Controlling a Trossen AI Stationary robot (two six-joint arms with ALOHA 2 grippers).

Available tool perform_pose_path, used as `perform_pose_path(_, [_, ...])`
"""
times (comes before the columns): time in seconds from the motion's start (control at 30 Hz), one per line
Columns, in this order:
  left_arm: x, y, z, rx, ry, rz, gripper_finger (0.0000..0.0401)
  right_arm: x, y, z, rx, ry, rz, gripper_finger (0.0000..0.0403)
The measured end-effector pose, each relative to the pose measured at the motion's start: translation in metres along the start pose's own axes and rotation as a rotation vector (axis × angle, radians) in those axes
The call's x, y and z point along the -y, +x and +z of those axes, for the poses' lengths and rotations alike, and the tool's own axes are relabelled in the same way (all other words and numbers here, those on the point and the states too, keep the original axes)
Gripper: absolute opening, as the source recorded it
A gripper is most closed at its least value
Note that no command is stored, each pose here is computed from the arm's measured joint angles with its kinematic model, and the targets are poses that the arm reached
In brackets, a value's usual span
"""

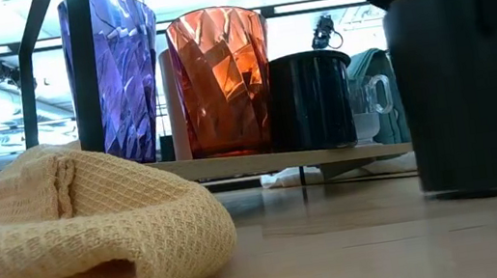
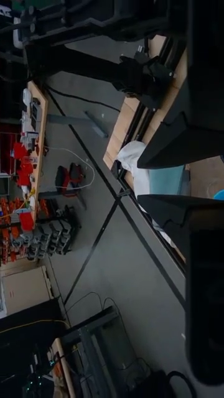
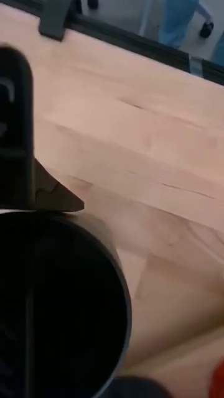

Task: Stack small to large cups/mugs on shelf
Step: Put the black cup on the shelf

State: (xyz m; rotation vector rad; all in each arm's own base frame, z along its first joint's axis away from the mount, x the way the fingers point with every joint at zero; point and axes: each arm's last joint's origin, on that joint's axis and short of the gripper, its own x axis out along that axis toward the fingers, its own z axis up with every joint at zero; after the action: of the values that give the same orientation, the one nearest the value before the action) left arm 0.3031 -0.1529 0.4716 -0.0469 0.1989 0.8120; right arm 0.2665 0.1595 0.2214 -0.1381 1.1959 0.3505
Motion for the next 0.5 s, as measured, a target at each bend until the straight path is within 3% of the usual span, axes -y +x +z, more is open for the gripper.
perform_pose_path(0.13, [0.000, 0.001, 0.000, 0.000, 0.001, 0.002, 0.0077, -0.001, -0.009, 0.010, 0.043, -0.017, -0.016, 0.0009])
perform_pose_path(0.5, [0.000, 0.001, 0.000, 0.000, 0.027, 0.002, 0.0082, -0.013, -0.074, 0.058, 0.268, -0.241, -0.027, 0.0003])
